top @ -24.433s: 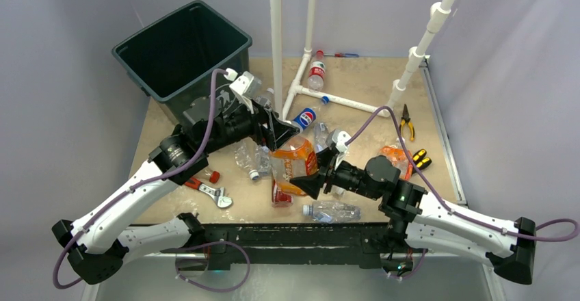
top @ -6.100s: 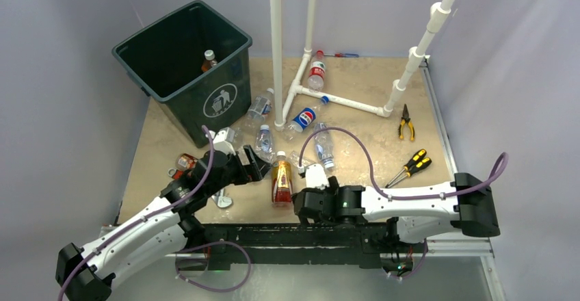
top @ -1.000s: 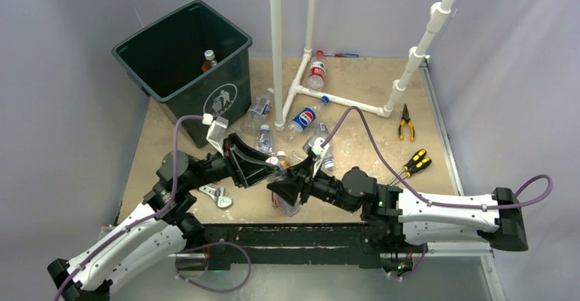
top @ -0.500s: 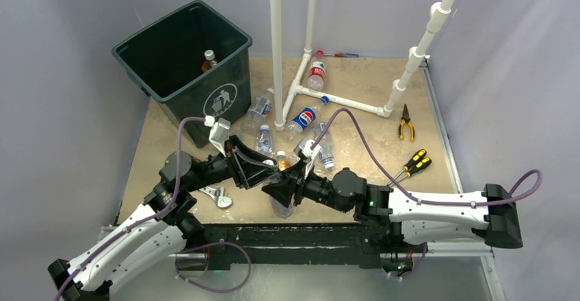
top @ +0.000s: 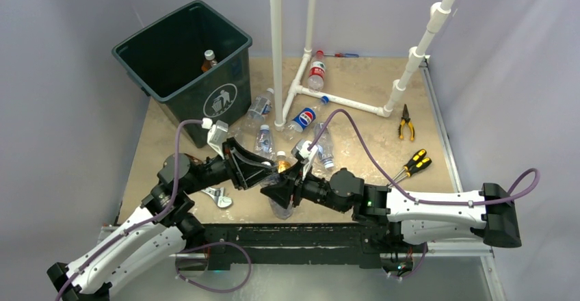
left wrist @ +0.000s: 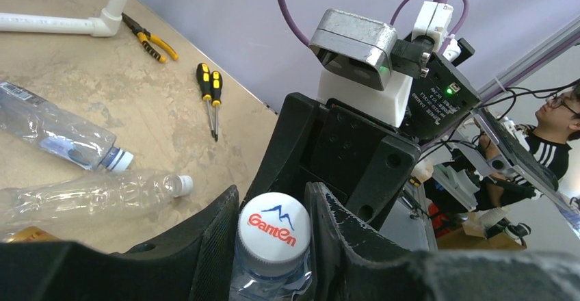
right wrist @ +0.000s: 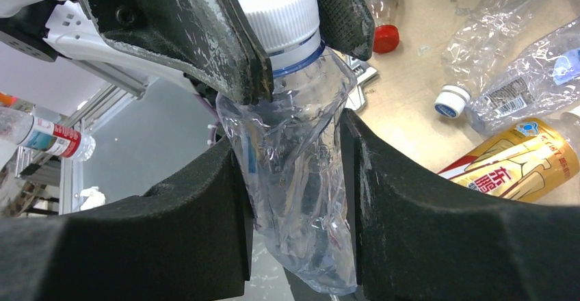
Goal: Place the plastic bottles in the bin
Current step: Pick up the plastic bottle from the corner of the board.
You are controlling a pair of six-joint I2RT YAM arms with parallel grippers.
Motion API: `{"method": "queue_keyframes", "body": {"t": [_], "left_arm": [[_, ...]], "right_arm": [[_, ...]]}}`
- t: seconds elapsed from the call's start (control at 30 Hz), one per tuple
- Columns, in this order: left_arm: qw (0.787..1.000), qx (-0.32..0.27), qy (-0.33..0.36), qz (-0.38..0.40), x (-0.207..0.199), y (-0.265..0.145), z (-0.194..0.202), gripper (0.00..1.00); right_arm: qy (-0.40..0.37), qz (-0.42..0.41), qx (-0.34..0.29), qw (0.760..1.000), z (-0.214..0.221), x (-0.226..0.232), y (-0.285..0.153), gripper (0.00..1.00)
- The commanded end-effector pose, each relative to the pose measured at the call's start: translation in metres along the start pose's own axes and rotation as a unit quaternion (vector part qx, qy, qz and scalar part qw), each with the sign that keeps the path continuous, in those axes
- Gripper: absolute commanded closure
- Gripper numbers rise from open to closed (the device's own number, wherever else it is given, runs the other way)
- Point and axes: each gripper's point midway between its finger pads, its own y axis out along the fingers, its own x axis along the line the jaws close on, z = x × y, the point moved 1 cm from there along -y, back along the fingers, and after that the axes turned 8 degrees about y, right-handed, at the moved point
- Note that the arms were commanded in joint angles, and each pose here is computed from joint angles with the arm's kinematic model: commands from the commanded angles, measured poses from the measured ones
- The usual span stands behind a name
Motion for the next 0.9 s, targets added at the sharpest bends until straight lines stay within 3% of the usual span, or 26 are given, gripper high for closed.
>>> {"method": "queue_keyframes", "body": {"t": [0.0,0.2,0.4,0.87], "left_arm": [[1.0,-0.024,0.016,-0.003,-0.005,-0.003,-0.014,1.0],[0.999,-0.036,0.029,-0.026,-0.003,-0.006,-0.024,1.0],[0.997,-0.045,0.045,-0.042,-0.003,-0.009,-0.035,1.0],[0.989,-0.057,0.087,-0.104,0.004,-0.02,-0.059,1.0]], "right_arm": [[0.014,-0.024,-0.03,0.999,-0.027,0.02,-0.001,0.71],[0.016,-0.021,-0.021,0.999,-0.027,0.022,0.0,0.31],[0.017,-0.02,-0.018,0.999,-0.03,0.024,0.0,0.02],[0.009,0.001,-0.002,1.0,-0.029,0.016,-0.013,0.01]]}}
